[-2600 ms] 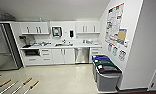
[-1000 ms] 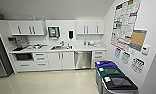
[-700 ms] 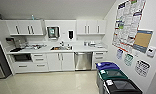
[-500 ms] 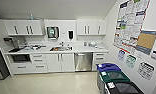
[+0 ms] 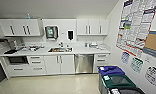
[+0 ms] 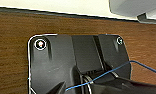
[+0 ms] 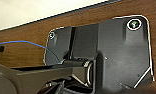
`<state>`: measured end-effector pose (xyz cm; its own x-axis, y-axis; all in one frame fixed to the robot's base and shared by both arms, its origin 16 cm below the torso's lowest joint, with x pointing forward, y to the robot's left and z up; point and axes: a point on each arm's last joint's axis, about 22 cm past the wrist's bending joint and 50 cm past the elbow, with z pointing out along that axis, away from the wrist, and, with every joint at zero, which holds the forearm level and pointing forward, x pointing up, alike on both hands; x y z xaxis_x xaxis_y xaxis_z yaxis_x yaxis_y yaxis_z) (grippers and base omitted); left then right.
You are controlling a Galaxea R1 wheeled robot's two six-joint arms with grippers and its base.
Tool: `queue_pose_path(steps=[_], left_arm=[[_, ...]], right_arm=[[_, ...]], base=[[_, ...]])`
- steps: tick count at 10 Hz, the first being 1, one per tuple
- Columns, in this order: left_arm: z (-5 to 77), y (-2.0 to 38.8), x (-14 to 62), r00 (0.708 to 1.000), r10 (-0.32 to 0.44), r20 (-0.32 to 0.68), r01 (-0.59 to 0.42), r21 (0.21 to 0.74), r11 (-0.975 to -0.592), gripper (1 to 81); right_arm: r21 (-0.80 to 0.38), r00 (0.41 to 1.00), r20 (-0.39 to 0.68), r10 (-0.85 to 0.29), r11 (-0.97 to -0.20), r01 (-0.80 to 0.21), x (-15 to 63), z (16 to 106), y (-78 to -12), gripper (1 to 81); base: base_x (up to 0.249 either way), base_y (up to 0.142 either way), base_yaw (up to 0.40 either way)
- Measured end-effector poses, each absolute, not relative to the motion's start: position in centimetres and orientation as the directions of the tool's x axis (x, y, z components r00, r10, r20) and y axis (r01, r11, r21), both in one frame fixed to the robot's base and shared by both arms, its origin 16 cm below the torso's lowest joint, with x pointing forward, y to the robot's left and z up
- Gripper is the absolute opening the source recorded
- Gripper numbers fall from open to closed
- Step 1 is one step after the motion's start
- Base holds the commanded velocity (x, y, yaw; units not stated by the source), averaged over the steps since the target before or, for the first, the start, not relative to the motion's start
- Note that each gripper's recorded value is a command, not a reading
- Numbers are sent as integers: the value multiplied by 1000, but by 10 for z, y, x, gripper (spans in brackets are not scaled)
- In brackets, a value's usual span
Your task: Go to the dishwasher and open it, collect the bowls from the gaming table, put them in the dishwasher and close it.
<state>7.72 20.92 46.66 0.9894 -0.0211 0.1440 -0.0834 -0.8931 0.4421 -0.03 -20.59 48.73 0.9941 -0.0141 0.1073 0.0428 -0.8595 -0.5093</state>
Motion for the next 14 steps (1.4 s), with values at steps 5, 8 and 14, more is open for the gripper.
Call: queue_pose_path(steps=[5, 8, 14], left_arm=[[467, 207, 77, 990, -22, 143, -84, 445, -892, 811], [467, 208, 77, 989, -22, 143, -84, 443, -892, 811], [467, 206, 76, 989, -22, 143, -84, 446, -891, 811]], right_arm=[[-510, 994, 106, -14, -859, 43, 0, 487, -206, 811], [-510, 994, 106, -14, -859, 43, 0, 487, -205, 811], [-510, 994, 106, -13, -859, 43, -1, 487, -205, 811]], base=[[160, 0, 0], [112, 0, 0], [101, 0, 0]])
